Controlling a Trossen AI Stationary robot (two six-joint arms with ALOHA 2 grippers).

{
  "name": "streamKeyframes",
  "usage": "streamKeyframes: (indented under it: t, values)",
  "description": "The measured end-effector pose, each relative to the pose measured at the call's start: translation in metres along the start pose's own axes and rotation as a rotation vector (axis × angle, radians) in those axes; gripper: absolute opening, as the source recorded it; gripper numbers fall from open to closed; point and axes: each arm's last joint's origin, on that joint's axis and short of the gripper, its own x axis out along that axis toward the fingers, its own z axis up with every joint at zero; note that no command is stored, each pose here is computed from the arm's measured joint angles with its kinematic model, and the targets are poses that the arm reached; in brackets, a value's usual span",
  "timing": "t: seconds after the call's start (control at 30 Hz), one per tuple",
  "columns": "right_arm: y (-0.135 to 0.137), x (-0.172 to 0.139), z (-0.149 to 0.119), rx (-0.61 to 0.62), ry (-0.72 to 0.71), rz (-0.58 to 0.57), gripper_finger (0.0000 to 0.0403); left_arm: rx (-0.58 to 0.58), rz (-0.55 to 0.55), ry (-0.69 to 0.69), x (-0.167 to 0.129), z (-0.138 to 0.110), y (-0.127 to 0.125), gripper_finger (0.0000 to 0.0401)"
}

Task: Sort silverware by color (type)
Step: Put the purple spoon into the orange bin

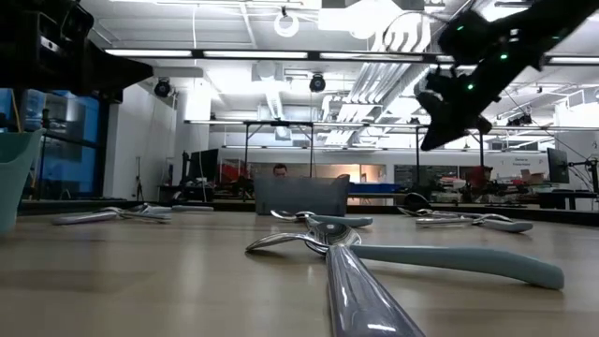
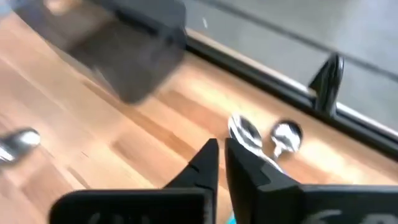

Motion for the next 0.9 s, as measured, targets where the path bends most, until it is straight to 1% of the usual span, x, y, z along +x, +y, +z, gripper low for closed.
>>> streamKeyframes:
  t: [0.13,0.23,0.33,0.47,0.6,0.7,0.9]
  values:
    - [-0.001,0.017,0.009,-0.021,0.143,-0.058,0.0067,0.000,0.000,-0.002,0.000,0.000,0.000,0.0003]
    - [-0.005,0.031,0.021,-0.029,0.205,-0.097,0.0102,0.000,0.000,0.000,0.000,0.000,0.000,0.0003]
    - [-0.009,0.045,0.032,-0.045,0.304,-0.089,0.0124,0.000,0.000,-0.001,0.000,0.000,0.000,0.0003]
    - [-0.013,0.062,0.047,-0.090,0.460,-0.095,0.0129,0.009,0.000,-0.006,0.000,0.001,0.000,0.0003]
    - [-0.017,0.076,0.060,-0.164,0.617,-0.109,0.0124,0.017,-0.001,0.010,0.000,-0.001,0.000,0.0003]
    - [-0.020,0.088,0.065,-0.223,0.728,-0.108,0.0120,-0.001,-0.003,0.022,0.000,-0.002,0.000,0.0003]
    - [-0.027,0.119,0.068,-0.289,0.846,-0.094,0.0117,0.003,-0.003,0.026,0.001,-0.002,0.000,0.0003]
